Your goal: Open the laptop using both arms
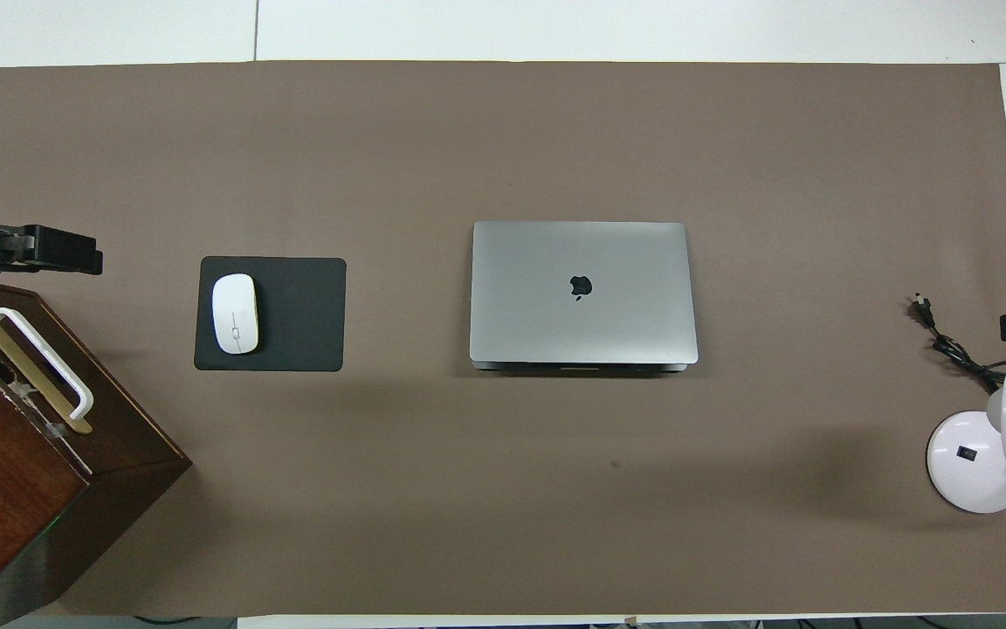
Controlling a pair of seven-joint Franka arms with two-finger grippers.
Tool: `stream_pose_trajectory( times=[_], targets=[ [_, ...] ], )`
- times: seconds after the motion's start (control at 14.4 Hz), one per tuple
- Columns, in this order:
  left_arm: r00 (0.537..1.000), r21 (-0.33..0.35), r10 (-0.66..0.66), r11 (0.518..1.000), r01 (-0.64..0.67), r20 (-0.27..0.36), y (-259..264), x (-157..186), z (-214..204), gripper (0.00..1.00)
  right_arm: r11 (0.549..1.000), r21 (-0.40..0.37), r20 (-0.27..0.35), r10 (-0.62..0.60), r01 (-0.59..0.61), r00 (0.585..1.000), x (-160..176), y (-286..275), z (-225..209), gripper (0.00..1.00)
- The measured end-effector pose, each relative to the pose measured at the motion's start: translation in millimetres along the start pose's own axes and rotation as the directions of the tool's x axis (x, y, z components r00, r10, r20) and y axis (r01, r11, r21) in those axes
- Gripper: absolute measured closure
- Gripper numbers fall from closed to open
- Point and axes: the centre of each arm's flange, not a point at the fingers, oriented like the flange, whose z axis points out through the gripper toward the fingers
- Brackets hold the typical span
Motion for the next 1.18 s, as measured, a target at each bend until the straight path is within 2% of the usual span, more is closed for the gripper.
stream_pose_trajectory(
  times=[0.69, 0.83, 0.9, 1.04, 1.11, 1.18],
  targets=[
    [1.0, 0.0, 0.0, 1.0, 0.0, 0.0, 0, 0, 0, 0.0, 0.999, 0.0, 0.005, -0.04, 0.04, 0.999, 0, 2, 2, 0.0],
    [1.0, 0.0, 0.0, 1.0, 0.0, 0.0, 0, 0, 0, 0.0, 0.999, 0.0, -0.015, -0.044, 0.044, 0.999, 4, 3, 8, 0.0],
    [1.0, 0.0, 0.0, 1.0, 0.0, 0.0, 0, 0, 0, 0.08, 0.999, 0.0, -0.03, -0.05, 0.05, 0.998, 8, 5, 13, 0.0],
    [1.0, 0.0, -0.001, 1.0, 0.001, 0.0, 0, 0, 0, 0.3, 0.997, -0.003, -0.059, -0.079, 0.079, 0.995, 14, 13, 22, 0.0],
    [1.0, 0.0, -0.002, 1.0, 0.002, 0.002, 0, 0, 1, 0.3, 0.996, -0.005, -0.071, -0.091, 0.091, 0.993, 16, 17, 25, 0.0],
    [1.0, 0.0, -0.004, 1.0, 0.004, 0.003, -1, 0, 1, 0.38, 0.995, -0.005, -0.08, -0.096, 0.096, 0.992, 19, 18, 29, 0.0]
  ],
)
